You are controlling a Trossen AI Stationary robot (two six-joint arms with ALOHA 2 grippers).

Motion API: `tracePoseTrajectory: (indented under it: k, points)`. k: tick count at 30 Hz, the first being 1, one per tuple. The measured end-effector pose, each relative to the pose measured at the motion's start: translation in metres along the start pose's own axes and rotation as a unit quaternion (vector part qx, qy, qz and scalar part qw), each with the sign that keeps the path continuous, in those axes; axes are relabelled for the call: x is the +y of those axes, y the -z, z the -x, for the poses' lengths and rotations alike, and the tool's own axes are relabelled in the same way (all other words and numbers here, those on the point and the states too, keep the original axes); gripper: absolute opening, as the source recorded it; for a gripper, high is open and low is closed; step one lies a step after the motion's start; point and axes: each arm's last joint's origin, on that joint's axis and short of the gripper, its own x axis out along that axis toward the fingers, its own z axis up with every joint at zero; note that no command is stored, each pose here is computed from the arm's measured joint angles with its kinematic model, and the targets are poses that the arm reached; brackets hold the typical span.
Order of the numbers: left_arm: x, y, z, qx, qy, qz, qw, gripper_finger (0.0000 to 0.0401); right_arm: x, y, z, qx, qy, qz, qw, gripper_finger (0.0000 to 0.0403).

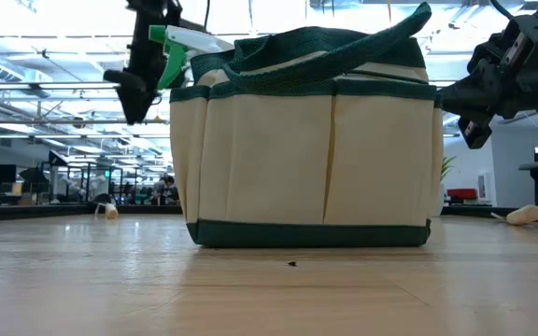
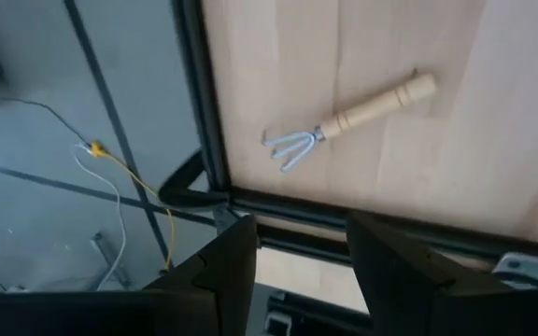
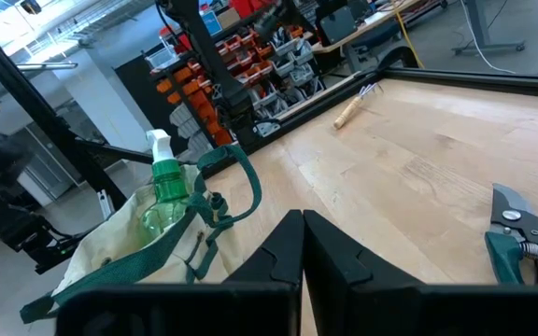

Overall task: Pick & Place Garden tools in Gardening bag
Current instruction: Put the top brown hand rake into the gardening bag

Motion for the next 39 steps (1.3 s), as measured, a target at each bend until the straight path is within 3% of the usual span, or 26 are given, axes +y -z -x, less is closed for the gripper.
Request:
tracePoseTrajectory:
  k: [9, 15, 24, 33, 39]
  points:
    - [-0.026, -0.001, -0.061, 0.068, 0.051, -0.074, 0.994, 0.0175, 0.000, 0.000, 0.000, 0.000, 0.000, 0.000, 1.000, 0.0000]
    - [-0.041, -0.003, -0.091, 0.072, 0.053, -0.100, 0.991, 0.0175, 0.000, 0.000, 0.000, 0.000, 0.000, 0.000, 1.000, 0.0000]
    - [-0.042, -0.009, -0.102, 0.042, 0.032, -0.153, 0.987, 0.0175, 0.000, 0.000, 0.000, 0.000, 0.000, 0.000, 1.000, 0.0000]
    - [-0.054, -0.006, -0.114, 0.040, 0.066, -0.271, 0.960, 0.0175, 0.000, 0.000, 0.000, 0.000, 0.000, 0.000, 1.000, 0.0000]
    - [-0.054, -0.014, -0.115, 0.018, 0.033, -0.262, 0.964, 0.0175, 0.000, 0.000, 0.000, 0.000, 0.000, 0.001, 1.000, 0.0000]
